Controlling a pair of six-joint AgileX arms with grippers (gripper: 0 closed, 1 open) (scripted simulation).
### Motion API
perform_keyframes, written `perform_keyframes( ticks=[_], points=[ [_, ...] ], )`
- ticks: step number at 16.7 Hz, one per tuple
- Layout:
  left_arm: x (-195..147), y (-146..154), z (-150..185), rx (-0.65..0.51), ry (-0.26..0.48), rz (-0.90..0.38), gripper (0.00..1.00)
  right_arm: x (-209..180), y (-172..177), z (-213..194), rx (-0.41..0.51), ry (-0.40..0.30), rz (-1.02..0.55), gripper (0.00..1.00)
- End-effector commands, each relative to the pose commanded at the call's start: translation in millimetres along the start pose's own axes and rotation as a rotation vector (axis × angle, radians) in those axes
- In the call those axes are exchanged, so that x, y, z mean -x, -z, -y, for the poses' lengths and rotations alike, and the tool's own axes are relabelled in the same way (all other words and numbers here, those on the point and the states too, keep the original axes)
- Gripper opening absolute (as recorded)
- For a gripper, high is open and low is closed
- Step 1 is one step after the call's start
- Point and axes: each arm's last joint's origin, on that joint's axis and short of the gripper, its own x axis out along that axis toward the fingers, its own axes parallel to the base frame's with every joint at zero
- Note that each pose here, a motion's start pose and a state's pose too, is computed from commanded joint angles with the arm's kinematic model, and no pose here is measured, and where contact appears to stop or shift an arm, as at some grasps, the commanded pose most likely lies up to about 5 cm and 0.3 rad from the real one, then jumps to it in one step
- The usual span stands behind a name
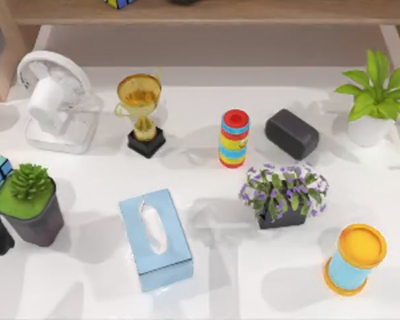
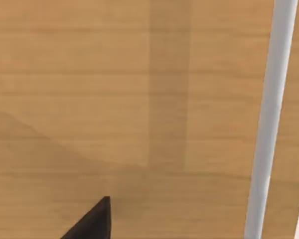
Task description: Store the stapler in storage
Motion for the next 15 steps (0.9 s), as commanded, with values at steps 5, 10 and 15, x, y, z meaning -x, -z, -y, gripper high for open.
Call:
perform_keyframes(
  ticks=[5, 10, 15],
  points=[
    [0.0, 0.0, 0.0, 0.000, 0.000, 0.000, 1.00, 0.0, 0.0, 0.0, 0.000, 0.000, 0.000, 0.47],
    [0.0, 0.0, 0.0, 0.000, 0.000, 0.000, 1.00, 0.0, 0.0, 0.0, 0.000, 0.000, 0.000, 0.10],
    [0.0, 0.0, 0.0, 0.000, 0.000, 0.000, 1.00, 0.0, 0.0, 0.0, 0.000, 0.000, 0.000, 0.00]
  ],
)
